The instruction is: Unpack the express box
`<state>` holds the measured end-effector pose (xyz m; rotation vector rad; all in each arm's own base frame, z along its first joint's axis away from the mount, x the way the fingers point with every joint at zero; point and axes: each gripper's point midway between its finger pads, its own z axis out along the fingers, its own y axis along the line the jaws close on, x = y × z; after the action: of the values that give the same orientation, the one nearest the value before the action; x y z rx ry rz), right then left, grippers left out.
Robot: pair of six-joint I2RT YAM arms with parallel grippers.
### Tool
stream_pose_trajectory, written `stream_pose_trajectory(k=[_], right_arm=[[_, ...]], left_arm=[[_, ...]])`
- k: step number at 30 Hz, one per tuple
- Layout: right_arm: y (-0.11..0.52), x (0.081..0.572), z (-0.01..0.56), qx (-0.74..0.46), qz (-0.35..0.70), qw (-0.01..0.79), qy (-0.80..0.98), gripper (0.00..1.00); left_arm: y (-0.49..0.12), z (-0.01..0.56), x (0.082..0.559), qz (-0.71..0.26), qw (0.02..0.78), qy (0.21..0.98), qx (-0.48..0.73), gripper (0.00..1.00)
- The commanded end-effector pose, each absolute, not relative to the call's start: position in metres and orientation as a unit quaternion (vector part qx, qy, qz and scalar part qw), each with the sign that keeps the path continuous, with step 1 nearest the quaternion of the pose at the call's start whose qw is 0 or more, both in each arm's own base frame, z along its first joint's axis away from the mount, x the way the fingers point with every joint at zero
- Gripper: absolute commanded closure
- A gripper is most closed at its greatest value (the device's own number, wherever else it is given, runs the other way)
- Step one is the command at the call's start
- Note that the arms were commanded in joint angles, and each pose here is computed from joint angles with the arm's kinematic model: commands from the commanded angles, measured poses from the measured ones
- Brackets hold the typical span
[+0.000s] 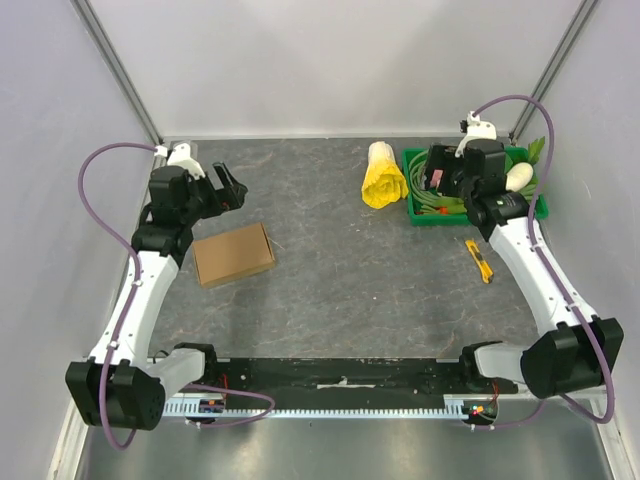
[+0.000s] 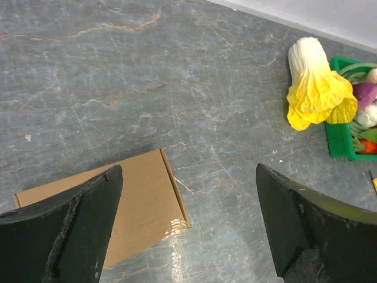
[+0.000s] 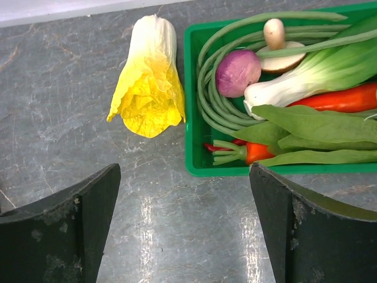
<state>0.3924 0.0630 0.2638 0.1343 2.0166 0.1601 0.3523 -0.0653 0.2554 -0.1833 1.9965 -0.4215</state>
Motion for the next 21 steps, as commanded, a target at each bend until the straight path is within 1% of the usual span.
stream_pose_trajectory(k=[1,6,10,13,17,19,21], right_arm=[[0.074,0.4,0.266,0.043,0.092,0.531,0.842,0.02],[0.087,0.401,0.259,0.025,0.106,0.526,0.844,0.02],[0.093,0.397,0.253,0.019,0.114,0.521,0.846,0.02],[0.098,0.392,0.246,0.012,0.12,0.515,0.848,0.02],[0.098,0.386,0.234,0.014,0.122,0.506,0.854,0.02],[0.098,0.384,0.234,0.015,0.124,0.508,0.852,0.02],[0.098,0.381,0.23,0.014,0.124,0.506,0.854,0.02]], left_arm=[[-0.05,0.263,0.355,-0.14,0.541,0.825,-0.089,0.0],[-0.045,0.218,0.353,-0.122,0.468,0.869,-0.109,0.0],[-0.021,0.186,0.355,-0.091,0.426,0.883,-0.174,0.0],[0.011,0.164,0.35,-0.053,0.411,0.876,-0.248,0.0],[0.044,0.123,0.333,-0.021,0.364,0.862,-0.352,0.0],[0.048,0.12,0.336,-0.026,0.373,0.851,-0.369,0.0],[0.046,0.104,0.334,-0.031,0.361,0.854,-0.372,0.0]])
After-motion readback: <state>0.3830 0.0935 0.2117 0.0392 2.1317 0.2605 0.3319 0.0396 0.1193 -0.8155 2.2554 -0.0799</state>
